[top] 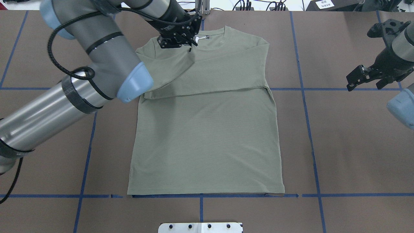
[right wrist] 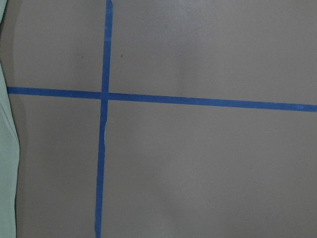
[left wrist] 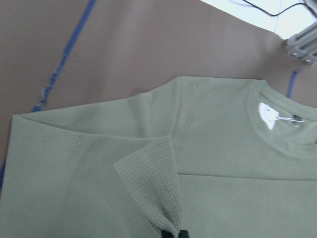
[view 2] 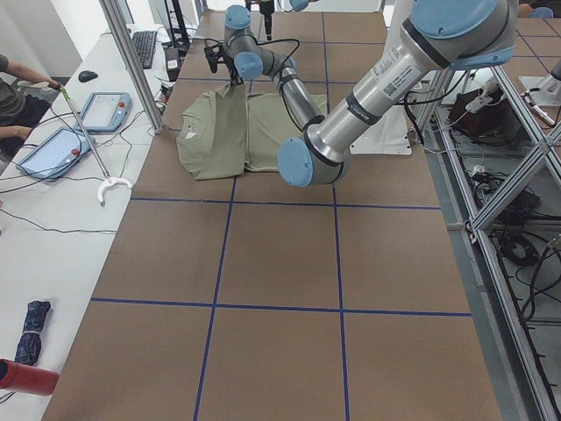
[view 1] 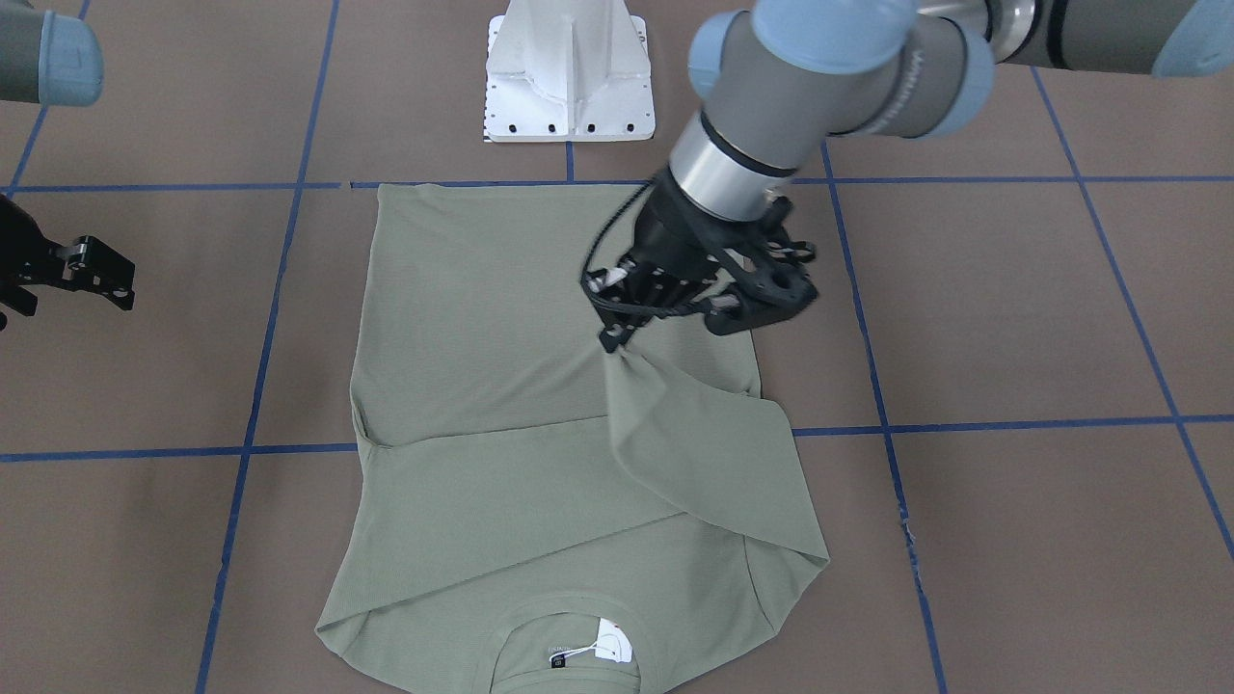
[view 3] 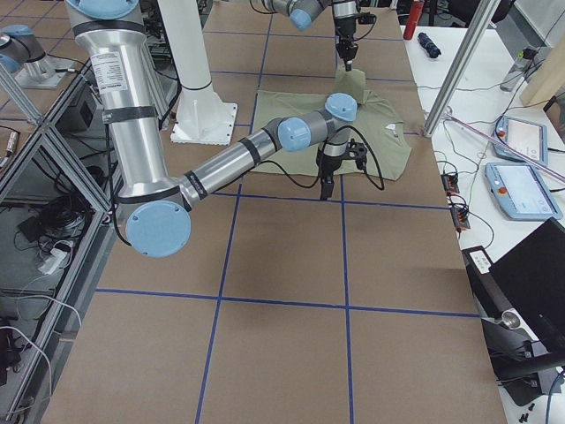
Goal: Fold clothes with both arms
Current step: 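Fold the held sleeve across the shirt body with the left gripper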
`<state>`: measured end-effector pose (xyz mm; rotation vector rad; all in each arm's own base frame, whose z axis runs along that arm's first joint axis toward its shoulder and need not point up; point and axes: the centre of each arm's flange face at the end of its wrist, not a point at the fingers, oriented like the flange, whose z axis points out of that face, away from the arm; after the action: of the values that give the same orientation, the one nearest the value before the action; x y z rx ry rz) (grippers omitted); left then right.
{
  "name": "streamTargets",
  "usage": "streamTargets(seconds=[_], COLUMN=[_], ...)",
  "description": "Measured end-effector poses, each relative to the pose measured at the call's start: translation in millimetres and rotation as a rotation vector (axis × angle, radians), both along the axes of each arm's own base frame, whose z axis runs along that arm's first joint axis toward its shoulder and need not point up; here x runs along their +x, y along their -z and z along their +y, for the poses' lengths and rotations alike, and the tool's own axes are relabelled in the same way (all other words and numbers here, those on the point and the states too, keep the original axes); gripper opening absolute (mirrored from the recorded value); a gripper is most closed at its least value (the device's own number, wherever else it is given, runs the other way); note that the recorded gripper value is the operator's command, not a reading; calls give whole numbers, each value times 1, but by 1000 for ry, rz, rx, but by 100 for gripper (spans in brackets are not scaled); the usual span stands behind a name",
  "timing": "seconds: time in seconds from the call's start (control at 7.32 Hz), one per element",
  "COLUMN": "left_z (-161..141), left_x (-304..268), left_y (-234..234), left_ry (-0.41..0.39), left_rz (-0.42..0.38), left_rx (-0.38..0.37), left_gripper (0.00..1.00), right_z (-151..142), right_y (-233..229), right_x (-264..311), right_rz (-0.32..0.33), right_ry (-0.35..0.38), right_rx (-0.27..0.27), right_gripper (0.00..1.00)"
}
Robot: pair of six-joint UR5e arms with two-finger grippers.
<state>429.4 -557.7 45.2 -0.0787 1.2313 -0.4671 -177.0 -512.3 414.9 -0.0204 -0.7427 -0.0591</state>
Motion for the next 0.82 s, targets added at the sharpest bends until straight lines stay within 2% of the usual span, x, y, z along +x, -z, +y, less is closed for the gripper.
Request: streamTargets(seconds=[0.27,0.82], left_z=[31,25], left_x=[66,137], left_y=[15,-1], left_ry=[-16,15], left_rz=[14,29], left_rx=[-13,-27], left_gripper=[0,0], right_z=[0,-1], right_y=[1,5], right_x=[1,0], right_rz=[-10,-22], right_ry=[0,2], right_rx=[-3,-6], right_gripper=[100,100])
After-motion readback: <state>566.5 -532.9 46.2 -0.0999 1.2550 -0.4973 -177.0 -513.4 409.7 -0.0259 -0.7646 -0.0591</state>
